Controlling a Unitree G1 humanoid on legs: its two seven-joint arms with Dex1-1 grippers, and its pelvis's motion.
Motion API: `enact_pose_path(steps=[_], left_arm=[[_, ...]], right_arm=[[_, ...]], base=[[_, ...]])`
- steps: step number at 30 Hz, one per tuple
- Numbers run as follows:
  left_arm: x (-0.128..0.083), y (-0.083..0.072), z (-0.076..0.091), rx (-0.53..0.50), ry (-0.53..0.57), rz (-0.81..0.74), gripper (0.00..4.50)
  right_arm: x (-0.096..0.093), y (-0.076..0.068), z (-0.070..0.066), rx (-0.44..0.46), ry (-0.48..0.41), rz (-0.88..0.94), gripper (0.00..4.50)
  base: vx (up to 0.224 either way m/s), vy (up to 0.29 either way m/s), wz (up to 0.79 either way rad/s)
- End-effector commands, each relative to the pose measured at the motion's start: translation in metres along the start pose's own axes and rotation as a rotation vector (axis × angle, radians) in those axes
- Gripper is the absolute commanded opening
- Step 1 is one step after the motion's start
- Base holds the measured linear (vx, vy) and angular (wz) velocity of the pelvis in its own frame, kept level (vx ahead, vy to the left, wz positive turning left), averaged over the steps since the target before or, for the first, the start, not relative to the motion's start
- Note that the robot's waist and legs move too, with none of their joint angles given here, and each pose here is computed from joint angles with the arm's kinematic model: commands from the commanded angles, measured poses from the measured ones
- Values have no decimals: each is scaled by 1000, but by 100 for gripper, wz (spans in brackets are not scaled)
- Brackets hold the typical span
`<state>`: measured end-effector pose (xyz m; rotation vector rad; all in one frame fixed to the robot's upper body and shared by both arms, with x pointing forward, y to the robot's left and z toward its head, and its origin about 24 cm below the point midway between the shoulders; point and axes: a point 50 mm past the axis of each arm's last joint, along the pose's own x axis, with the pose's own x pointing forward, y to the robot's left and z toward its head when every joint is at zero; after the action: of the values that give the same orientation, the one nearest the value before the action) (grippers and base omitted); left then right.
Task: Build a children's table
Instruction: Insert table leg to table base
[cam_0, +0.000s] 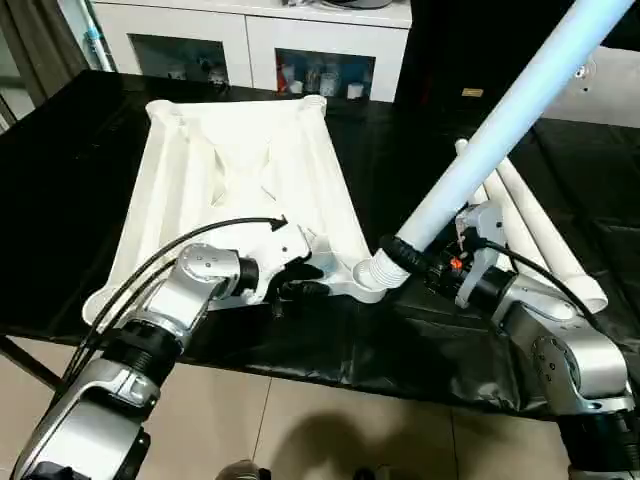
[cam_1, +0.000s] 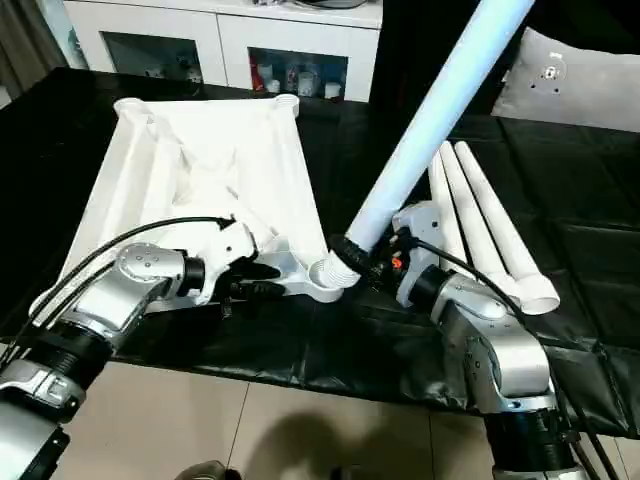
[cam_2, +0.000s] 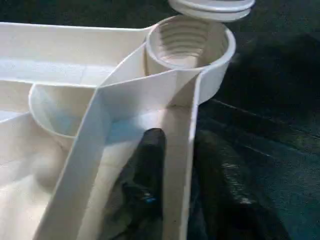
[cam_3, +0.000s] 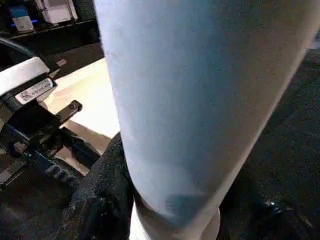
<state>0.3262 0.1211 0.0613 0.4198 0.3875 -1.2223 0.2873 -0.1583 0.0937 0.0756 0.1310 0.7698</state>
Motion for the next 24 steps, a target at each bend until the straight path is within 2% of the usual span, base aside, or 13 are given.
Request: enact_pose_path(steps=[1,10,16,18,21,24], left_arm=[[3,-4,-7,-12,33,-30,68],[3,-7,-12,26,79,-57,1],[2,-9,-10,61,67,-70,0],[-3,-13,-12,125,77,-110,0],[-6,-16,-15,162,96,-136,0],[-6,-18,-13,164,67,-138,0]], right_arm=[[1,2,7,-18,-17,23,189],[2,5,6,-21,5,60,189],[5,8,6,-30,32,103,189],[9,10,8,-35,49,131,189],[11,13,6,-42,86,168,189],[13,15,2,-46,121,195,189]], base=[[0,0,0],[0,0,0],[0,0,0],[0,0,0],[0,0,0],[0,0,0]])
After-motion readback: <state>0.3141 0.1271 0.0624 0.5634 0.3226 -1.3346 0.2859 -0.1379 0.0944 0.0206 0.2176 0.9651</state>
